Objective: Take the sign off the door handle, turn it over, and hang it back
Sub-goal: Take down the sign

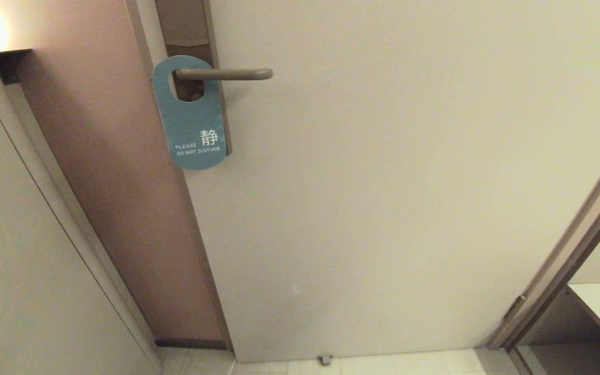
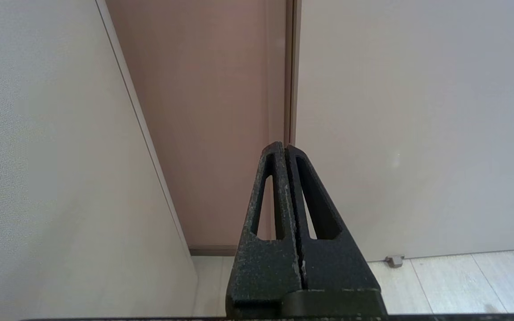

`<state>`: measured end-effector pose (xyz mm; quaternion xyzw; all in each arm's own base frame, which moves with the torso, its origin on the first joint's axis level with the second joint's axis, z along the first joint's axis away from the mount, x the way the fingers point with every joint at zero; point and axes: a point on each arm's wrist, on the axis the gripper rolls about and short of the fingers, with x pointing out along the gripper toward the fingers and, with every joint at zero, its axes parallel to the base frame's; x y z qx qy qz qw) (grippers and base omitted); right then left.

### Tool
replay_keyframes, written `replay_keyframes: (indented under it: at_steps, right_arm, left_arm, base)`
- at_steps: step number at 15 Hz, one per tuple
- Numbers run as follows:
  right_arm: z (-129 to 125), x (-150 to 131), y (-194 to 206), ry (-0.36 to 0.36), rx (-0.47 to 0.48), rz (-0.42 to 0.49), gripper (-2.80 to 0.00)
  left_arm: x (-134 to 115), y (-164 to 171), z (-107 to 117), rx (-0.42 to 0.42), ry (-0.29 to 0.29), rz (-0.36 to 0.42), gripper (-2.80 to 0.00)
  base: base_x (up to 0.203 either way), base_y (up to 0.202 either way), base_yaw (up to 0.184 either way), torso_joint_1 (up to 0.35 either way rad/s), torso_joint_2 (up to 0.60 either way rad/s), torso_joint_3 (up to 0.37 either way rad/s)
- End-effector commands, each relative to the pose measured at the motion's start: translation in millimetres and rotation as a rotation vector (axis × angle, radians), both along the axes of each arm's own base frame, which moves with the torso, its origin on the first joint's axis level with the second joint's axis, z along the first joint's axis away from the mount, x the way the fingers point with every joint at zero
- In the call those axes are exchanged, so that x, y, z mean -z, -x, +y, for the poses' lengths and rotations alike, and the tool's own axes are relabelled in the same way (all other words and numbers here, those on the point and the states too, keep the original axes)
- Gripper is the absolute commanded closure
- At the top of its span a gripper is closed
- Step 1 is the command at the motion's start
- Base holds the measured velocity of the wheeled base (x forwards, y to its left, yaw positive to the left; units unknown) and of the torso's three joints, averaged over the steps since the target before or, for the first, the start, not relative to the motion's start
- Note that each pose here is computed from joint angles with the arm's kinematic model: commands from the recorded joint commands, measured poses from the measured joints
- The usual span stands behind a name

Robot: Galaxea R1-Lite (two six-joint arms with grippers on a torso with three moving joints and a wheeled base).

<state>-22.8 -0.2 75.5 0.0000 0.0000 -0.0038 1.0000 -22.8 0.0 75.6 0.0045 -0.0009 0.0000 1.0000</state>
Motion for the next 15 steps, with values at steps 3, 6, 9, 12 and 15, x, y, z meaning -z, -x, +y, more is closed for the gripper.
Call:
replay_keyframes:
  at_steps: [3,6,9,12,15]
  right_arm:
    - [0.0,0.0,0.0,0.0,0.0,0.0,0.0]
    - [0.0,0.0,0.0,0.0,0.0,0.0,0.0]
    - [0.0,0.0,0.0,0.0,0.0,0.0,0.0]
    - [0.0,0.0,0.0,0.0,0.0,0.0,0.0]
    - [0.0,0.0,0.0,0.0,0.0,0.0,0.0]
  left_arm:
    - [0.0,0.0,0.0,0.0,-0.002,0.0,0.0]
    - [0.0,0.0,0.0,0.0,-0.002,0.0,0.0]
    - [0.0,0.0,0.0,0.0,0.004,0.0,0.0]
    - [0.0,0.0,0.0,0.0,0.004,0.0,0.0]
    - [0.0,0.0,0.0,0.0,0.004,0.0,0.0]
  base:
    - [0.0,0.0,0.0,0.0,0.0,0.0]
    - [0.0,0.0,0.0,0.0,0.0,0.0]
    - [0.0,0.0,0.0,0.0,0.0,0.0]
    - [0.0,0.0,0.0,0.0,0.0,0.0]
    - [0.0,0.0,0.0,0.0,0.0,0.0]
